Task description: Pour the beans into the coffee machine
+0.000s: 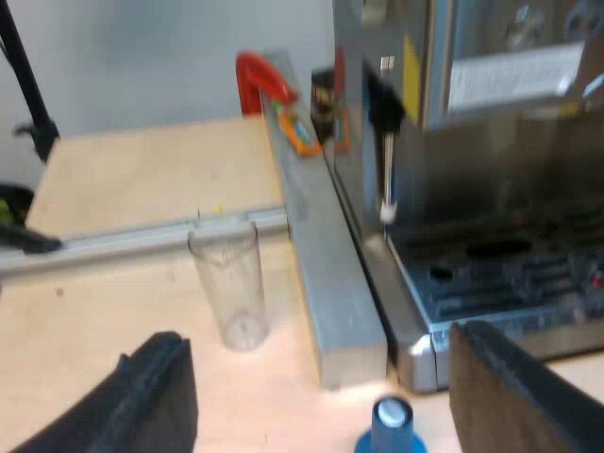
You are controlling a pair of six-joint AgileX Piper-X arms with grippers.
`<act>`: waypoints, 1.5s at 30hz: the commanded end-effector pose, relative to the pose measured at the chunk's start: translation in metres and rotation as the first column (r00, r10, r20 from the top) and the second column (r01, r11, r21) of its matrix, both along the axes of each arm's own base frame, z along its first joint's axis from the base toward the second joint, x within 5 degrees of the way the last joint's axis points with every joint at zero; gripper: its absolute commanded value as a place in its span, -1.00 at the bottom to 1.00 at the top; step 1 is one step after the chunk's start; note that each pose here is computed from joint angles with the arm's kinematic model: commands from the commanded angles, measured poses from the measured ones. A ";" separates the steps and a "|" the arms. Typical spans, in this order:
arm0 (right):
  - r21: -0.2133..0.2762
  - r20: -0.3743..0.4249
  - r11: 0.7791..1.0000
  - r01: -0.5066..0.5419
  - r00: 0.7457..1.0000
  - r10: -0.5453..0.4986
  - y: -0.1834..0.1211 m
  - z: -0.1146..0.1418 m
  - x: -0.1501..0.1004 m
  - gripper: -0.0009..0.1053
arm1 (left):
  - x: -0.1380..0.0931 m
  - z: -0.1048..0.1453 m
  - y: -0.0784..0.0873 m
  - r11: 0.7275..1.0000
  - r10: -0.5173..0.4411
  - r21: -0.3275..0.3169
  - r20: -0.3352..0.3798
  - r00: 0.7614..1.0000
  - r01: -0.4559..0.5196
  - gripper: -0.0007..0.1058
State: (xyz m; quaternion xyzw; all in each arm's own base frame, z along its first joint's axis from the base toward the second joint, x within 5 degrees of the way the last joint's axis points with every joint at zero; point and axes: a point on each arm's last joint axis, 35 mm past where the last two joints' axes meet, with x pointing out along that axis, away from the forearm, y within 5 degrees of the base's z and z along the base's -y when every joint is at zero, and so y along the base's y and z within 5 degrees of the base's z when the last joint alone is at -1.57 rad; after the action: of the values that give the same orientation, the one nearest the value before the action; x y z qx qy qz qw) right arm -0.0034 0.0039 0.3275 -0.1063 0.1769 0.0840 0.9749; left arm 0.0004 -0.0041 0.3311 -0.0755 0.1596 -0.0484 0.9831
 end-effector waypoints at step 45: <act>-0.007 -0.207 1.000 -0.009 0.978 0.007 0.001 -0.081 0.044 0.37 | 0.029 -0.041 0.000 1.000 0.004 -0.001 -0.107 0.994 -0.004 0.14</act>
State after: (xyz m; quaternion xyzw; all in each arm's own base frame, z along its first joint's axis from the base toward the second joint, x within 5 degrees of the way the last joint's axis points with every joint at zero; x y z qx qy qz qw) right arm 0.0405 0.0046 0.2451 -0.1000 0.2786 0.0949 0.9505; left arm 0.0266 -0.0042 0.2891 -0.0778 0.2126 -0.0442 0.9730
